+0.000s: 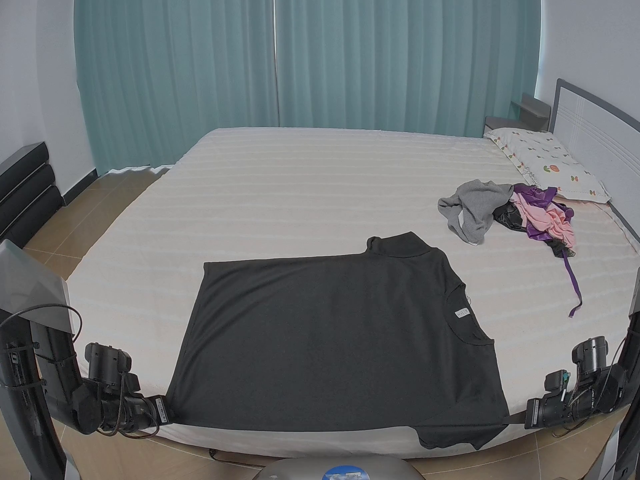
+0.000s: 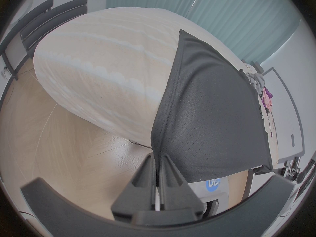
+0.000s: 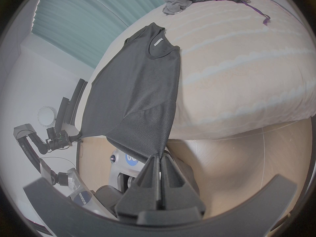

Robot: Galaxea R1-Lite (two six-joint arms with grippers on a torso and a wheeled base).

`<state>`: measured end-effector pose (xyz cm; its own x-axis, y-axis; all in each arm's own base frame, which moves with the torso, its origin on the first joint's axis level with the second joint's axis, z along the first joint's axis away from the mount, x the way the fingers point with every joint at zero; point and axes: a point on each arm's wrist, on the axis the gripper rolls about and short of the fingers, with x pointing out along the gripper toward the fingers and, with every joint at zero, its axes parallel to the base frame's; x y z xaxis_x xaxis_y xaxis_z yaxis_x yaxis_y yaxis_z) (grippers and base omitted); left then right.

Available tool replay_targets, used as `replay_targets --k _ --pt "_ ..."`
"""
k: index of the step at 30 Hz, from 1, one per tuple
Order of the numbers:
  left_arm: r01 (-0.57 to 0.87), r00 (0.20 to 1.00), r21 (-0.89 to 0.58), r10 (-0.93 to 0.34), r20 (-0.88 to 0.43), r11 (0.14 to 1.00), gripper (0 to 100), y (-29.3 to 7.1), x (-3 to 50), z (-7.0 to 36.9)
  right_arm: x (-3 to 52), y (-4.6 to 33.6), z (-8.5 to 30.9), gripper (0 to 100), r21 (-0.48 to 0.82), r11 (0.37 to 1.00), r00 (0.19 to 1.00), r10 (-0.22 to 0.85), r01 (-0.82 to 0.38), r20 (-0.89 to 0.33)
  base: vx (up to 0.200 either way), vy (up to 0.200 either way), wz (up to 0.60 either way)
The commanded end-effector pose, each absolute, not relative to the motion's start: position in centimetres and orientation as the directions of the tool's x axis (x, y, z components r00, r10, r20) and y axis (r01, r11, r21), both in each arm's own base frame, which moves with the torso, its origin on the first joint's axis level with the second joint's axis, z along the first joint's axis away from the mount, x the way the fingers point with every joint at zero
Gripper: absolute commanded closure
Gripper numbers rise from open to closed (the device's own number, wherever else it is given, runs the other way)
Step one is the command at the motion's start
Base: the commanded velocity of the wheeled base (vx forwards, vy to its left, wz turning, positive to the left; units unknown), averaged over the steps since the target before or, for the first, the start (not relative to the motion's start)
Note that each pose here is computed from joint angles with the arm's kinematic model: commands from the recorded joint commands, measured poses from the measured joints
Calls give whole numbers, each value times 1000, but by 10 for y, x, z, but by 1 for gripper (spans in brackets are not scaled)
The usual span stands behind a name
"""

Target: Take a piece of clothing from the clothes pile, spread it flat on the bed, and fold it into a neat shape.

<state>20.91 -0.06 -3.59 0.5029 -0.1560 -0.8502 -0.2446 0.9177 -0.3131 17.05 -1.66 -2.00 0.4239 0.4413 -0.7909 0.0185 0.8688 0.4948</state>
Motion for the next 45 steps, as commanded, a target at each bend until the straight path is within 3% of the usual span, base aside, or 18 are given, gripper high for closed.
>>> replay_targets --k 1,19,32,41,42,45 --pt "-228 479 -294 -156 -864 928 100 -1 202 -37 161 -18 -13 100 490 871 422 439 16 -794 0 0 0" --pt "-120 418 -223 -155 -895 967 100 -1 178 -34 145 -16 0 100 464 886 372 439 -25 -818 0 0 0" --pt "-112 438 -219 -149 -887 969 100 0 175 -24 135 -21 4 100 434 898 364 430 -74 -826 0 0 0" --pt "-116 512 -226 -137 -848 967 100 1 187 -19 143 -21 10 100 430 896 422 435 -112 -795 0 0 0" --pt "-157 581 -264 -127 -804 952 100 1 202 -11 153 -23 12 100 434 892 457 440 -124 -773 0 0 0" --pt "-237 670 -349 -108 -735 907 100 1 222 3 167 -23 15 100 463 880 483 453 -107 -749 0 0 0"
